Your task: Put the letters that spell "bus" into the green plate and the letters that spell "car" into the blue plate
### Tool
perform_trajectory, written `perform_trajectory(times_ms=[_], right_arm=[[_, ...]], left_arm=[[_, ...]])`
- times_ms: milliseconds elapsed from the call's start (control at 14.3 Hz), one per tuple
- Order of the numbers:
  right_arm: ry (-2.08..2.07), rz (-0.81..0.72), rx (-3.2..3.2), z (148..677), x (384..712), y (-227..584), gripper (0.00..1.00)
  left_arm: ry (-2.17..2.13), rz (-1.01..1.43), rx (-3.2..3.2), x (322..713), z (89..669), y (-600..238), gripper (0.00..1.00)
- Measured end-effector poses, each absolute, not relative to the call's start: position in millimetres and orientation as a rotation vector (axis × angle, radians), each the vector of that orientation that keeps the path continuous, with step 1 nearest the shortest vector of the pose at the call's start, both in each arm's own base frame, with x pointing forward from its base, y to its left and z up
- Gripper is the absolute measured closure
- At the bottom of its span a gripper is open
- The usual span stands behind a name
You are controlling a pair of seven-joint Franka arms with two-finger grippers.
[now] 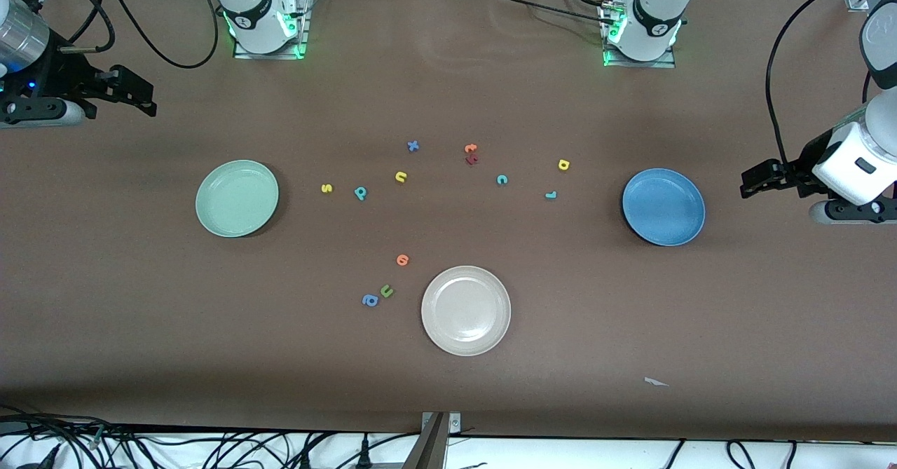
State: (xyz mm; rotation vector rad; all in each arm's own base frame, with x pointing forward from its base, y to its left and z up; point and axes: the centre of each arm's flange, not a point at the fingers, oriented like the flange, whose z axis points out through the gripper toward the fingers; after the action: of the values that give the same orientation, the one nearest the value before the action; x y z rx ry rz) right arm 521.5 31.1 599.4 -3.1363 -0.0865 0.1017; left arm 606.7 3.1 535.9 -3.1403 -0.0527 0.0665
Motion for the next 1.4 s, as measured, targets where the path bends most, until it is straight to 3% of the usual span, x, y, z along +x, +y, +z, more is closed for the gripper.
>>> perform_trajectory(times_ms=[1395], right_arm=[[-0.059, 0.117, -3.135, 598.7, 520.7, 23.1, 0.00]], left_arm=[[-0.053, 0.078, -3.140, 607.8, 532.1, 3.1, 0.00]])
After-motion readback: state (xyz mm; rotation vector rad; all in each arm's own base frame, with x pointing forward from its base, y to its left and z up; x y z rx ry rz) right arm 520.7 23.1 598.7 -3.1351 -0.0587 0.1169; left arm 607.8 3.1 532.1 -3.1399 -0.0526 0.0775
